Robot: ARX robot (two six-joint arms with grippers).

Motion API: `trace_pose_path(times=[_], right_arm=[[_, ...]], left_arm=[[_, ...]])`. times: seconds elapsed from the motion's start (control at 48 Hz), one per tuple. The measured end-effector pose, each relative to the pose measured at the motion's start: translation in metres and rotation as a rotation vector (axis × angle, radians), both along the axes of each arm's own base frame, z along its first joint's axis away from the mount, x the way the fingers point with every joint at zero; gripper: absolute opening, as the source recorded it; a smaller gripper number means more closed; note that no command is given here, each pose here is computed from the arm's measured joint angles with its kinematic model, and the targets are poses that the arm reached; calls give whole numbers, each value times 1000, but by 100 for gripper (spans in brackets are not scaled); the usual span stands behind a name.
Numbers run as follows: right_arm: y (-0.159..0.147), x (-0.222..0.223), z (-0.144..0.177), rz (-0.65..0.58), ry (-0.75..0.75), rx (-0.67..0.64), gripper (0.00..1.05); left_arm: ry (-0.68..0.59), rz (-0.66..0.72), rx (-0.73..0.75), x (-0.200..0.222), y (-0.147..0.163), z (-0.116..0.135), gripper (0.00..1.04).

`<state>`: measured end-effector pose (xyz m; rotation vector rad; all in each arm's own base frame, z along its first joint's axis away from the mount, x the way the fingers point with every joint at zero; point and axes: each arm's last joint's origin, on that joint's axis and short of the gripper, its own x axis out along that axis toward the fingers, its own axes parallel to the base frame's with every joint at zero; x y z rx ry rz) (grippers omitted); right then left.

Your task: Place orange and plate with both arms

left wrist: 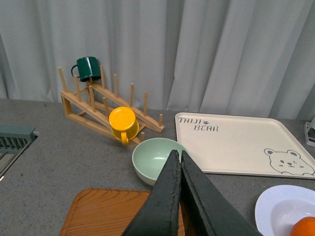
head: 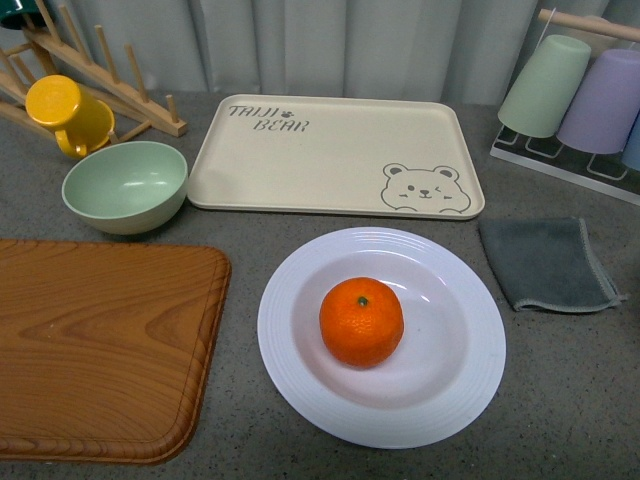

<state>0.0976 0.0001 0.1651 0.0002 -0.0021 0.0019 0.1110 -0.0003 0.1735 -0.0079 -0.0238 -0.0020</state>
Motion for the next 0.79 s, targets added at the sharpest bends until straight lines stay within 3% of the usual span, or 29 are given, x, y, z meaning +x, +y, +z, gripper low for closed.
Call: trace_pose_path(times=[0.458, 0.667, 0.792], right_arm=[[0, 0, 0, 0, 0, 0, 96], [0, 0, 0, 0, 2, 0, 96], [0, 7, -13, -24, 250, -82, 96]], left_arm=[[8, -1, 0, -14, 0, -3, 5], [8, -1, 0, -14, 0, -3, 37], [7, -1, 0, -14, 0, -3, 63]])
